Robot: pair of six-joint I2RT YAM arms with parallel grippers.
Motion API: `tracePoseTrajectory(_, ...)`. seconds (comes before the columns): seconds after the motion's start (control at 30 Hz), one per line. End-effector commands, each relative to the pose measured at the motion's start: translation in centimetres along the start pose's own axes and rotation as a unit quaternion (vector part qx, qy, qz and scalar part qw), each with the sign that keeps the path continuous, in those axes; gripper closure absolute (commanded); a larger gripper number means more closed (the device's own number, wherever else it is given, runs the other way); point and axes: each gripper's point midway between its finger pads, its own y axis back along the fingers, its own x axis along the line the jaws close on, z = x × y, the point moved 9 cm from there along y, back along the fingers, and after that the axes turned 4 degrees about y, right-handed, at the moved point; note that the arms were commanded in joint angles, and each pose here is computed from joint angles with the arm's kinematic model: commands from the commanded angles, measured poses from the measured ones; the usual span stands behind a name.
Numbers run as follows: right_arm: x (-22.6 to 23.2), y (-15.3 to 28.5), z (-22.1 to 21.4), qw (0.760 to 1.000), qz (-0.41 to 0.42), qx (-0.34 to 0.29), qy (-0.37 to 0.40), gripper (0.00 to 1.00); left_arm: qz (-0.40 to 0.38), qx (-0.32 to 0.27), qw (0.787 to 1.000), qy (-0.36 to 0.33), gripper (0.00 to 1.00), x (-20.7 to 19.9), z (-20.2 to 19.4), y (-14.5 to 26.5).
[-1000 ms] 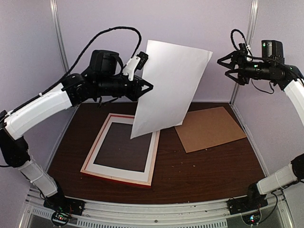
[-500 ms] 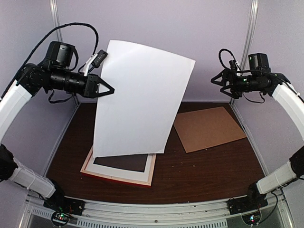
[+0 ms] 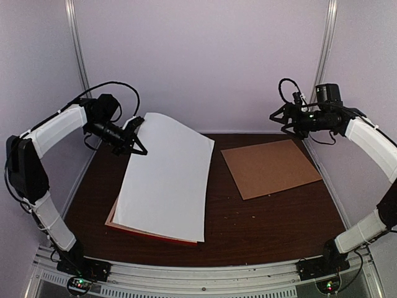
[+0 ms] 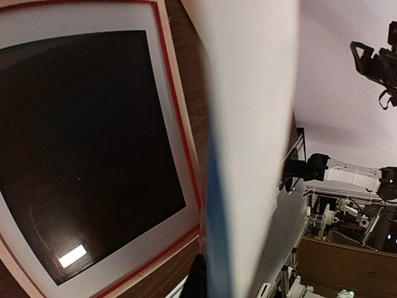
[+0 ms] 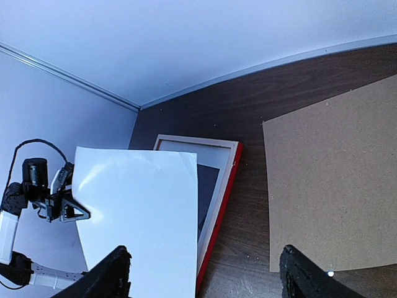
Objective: Put the photo into the frame
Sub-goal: Place the photo on the mat board.
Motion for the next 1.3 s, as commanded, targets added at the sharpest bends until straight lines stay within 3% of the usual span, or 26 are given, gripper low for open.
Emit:
tracePoseTrajectory(0.0,-0.9,-1.5,-0.1,1.0,0.018,-0.001,-0.009,0.18,0.018,0.033,0.999,0.006,1.0,1.8,0.8,-0.8)
tracePoseTrajectory(0.27,-2.2,-3.3,-0.7,0.999,0.021,0.013,-0.023,0.18,0.06,0.072,0.995,0.035,1.0,5.5,1.8,-2.7)
tracePoseTrajectory(0.63,-3.3,-5.0,-1.5,0.999,0.02,0.031,-0.031,0.18,0.101,0.077,0.99,0.055,1.0,8.7,3.2,-2.9)
tracePoseTrajectory(1.27,-4.4,-6.6,-2.5,0.998,0.016,0.048,-0.041,0.18,0.082,0.075,0.991,0.072,1.0,11.7,7.1,-4.7)
